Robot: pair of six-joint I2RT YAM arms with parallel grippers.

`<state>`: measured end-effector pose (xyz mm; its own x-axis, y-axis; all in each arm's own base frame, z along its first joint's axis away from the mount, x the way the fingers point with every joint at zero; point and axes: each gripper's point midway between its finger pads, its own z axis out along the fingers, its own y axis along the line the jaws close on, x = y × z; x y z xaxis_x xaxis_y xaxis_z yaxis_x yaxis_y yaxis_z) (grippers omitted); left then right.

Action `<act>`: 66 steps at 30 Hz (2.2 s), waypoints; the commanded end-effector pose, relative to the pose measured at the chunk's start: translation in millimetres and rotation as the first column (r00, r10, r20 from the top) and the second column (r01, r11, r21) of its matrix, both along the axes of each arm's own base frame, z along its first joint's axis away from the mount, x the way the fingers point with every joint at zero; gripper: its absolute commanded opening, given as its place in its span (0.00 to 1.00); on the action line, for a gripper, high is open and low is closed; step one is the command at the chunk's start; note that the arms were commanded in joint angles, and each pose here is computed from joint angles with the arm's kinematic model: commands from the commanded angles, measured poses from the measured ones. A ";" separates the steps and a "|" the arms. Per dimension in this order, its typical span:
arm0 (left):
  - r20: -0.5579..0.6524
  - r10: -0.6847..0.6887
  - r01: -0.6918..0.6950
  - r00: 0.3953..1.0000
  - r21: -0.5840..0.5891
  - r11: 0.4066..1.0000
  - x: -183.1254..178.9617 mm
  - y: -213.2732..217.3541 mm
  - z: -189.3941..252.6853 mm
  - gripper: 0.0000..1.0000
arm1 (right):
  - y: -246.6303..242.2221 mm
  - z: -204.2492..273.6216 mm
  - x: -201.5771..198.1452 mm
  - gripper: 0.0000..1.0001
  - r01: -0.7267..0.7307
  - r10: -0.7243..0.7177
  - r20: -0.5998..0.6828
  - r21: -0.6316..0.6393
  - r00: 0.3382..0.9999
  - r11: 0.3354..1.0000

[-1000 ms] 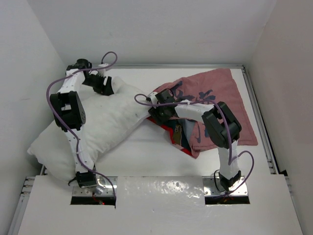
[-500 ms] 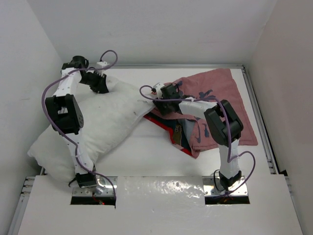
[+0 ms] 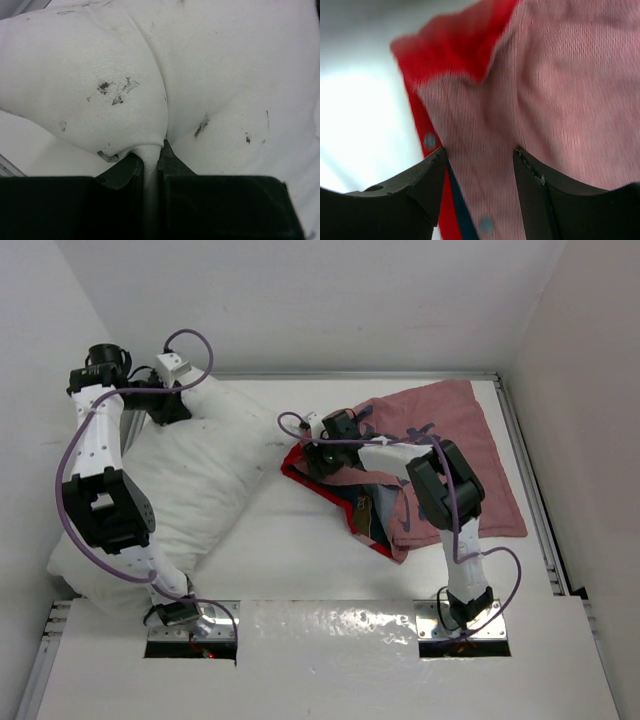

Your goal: Put the pillow into the pillowcase

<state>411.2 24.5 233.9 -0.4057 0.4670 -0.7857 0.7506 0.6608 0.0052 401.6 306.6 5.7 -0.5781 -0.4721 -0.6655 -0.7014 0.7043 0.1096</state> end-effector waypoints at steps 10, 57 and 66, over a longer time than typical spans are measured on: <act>0.064 -0.160 0.161 0.985 -0.004 0.987 -49.8 -28.0 28.2 0.00 | 2.0 -7.3 29.3 0.01 0.130 -0.130 0.033 -0.007 0.991 0.991; 0.031 -0.177 0.169 0.984 0.178 0.969 -101.4 4.8 -11.2 0.00 | -52.9 48.9 29.9 0.75 0.346 -0.349 -0.047 -0.059 0.936 0.936; 0.017 -0.167 0.163 0.986 0.141 0.977 -101.8 0.6 -14.3 0.00 | -5.1 32.8 -8.3 0.75 0.256 -0.255 -0.060 0.019 0.965 0.966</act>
